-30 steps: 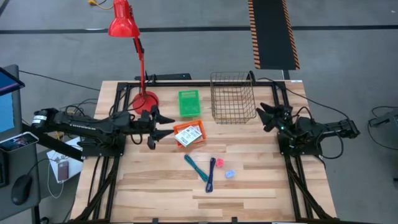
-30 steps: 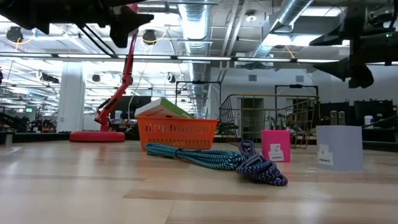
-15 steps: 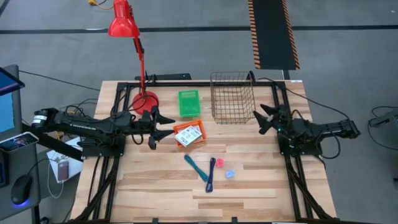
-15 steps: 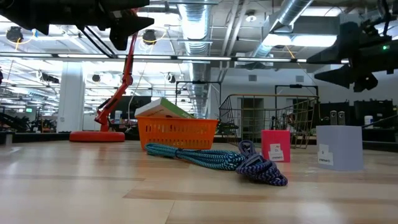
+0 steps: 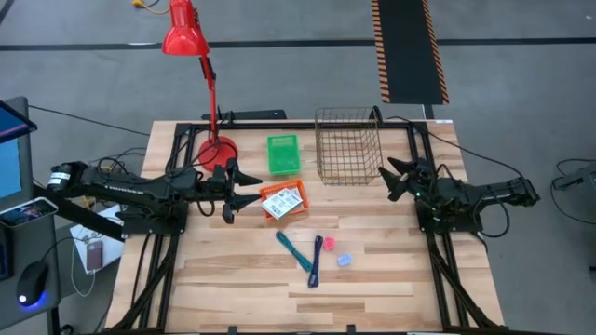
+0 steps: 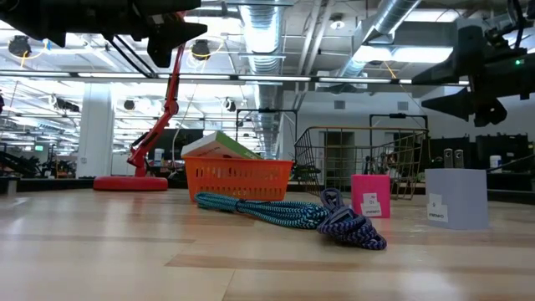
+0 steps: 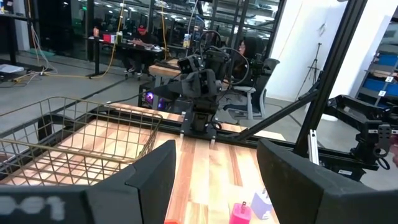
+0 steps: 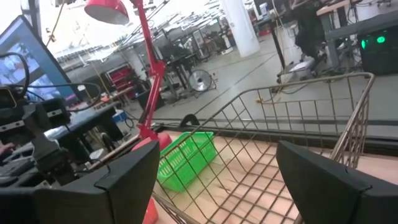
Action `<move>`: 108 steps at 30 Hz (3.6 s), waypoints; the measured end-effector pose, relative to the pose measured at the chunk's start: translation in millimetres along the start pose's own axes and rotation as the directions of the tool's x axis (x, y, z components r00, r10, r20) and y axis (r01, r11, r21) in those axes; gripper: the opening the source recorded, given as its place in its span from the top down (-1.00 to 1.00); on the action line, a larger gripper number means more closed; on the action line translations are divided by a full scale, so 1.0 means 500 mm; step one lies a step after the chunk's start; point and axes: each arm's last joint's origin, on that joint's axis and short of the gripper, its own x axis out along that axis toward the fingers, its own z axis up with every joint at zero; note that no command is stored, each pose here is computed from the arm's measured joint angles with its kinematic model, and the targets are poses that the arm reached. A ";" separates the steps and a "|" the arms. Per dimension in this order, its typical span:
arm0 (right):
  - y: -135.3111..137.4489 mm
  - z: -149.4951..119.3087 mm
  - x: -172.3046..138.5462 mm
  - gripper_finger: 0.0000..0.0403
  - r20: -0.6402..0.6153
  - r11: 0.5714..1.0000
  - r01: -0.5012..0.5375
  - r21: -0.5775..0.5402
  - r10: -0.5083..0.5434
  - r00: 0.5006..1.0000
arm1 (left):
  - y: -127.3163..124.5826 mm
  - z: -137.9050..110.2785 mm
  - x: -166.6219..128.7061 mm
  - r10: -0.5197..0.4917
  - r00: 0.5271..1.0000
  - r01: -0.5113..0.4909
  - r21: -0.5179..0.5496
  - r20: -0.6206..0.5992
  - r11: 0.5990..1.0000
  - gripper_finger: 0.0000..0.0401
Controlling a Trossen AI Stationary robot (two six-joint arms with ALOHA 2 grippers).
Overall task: Pick and place items into bin
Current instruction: Put the white adapter into the green bin
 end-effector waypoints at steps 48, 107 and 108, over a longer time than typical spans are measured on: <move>0.088 -0.132 -0.035 -0.58 -0.669 0.714 -0.700 0.015 0.528 0.523 | 0.000 0.001 0.000 0.007 1.000 -0.007 0.000 0.002 1.000 -0.06; 0.239 -0.250 0.006 -0.57 -0.844 0.590 -0.803 -0.086 0.386 0.374 | 0.001 -0.002 0.000 0.005 1.000 -0.005 -0.020 -0.012 1.000 -0.06; 0.239 -0.250 0.006 -0.56 -0.844 0.590 -0.803 -0.086 0.386 0.374 | 0.001 -0.002 0.000 0.005 1.000 -0.005 -0.020 -0.012 1.000 -0.06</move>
